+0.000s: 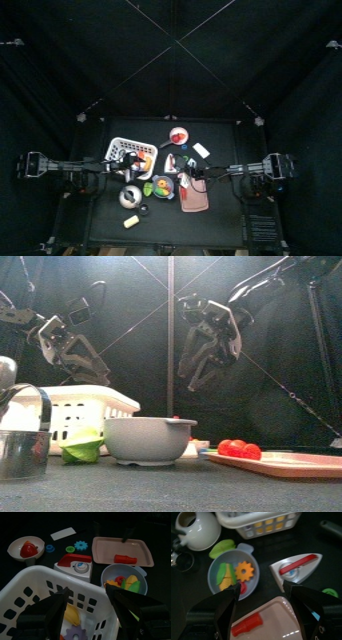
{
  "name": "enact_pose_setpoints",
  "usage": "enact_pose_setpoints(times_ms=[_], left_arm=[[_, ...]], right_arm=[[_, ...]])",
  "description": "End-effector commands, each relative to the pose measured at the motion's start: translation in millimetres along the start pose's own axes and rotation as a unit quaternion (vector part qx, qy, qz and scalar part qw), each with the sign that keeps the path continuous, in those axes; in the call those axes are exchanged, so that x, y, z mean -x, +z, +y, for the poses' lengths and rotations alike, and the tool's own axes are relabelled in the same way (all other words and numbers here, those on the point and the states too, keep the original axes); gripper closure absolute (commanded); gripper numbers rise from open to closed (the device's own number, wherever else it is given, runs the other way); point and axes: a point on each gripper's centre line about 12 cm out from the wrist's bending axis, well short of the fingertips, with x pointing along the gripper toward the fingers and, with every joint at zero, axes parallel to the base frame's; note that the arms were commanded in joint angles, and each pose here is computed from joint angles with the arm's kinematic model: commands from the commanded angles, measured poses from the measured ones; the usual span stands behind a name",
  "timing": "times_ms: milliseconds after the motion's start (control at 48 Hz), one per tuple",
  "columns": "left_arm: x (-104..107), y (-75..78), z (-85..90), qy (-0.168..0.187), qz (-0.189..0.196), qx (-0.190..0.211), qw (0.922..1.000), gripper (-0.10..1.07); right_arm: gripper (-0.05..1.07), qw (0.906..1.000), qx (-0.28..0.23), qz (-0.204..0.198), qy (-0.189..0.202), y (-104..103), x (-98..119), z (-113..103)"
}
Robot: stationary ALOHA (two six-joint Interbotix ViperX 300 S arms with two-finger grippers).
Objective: Grab starfruit
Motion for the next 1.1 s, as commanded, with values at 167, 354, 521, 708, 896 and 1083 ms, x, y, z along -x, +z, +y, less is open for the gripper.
enact_pose_setpoints(times_ms=[167,354,521,708,896,1083], left_arm=[[0,5.4,-0.6,-0.001,-0.008,-0.002,1.0,0.04],[1,5.3,-5.5,-0.01,-0.005,-0.007,0.9999,0.04],[4,3.6,-36.9,-0.069,0.028,-0.055,0.9957,0.04],[5,17.1,-60.8,-0.099,0.102,-0.028,0.9894,0.04],[8,37.3,-70.5,-0.112,0.168,0.039,0.9786,0.04],[6,61.1,-77.9,-0.124,0.16,0.103,0.9738,0.04]], right_arm=[[0.04,0.9995,0.003,0.003,0.03,1,-12,28],[0.04,0.9995,0.003,0.009,0.031,2,-25,34],[0.04,0.9995,0.003,0.007,0.032,3,-23,34],[0.04,0.9995,-0.003,0.0,0.032,5,-14,30],[0.04,0.9997,-0.012,-0.004,0.022,3,-5,14],[0.04,0.9986,-0.04,-0.033,0.007,8,15,-19]])
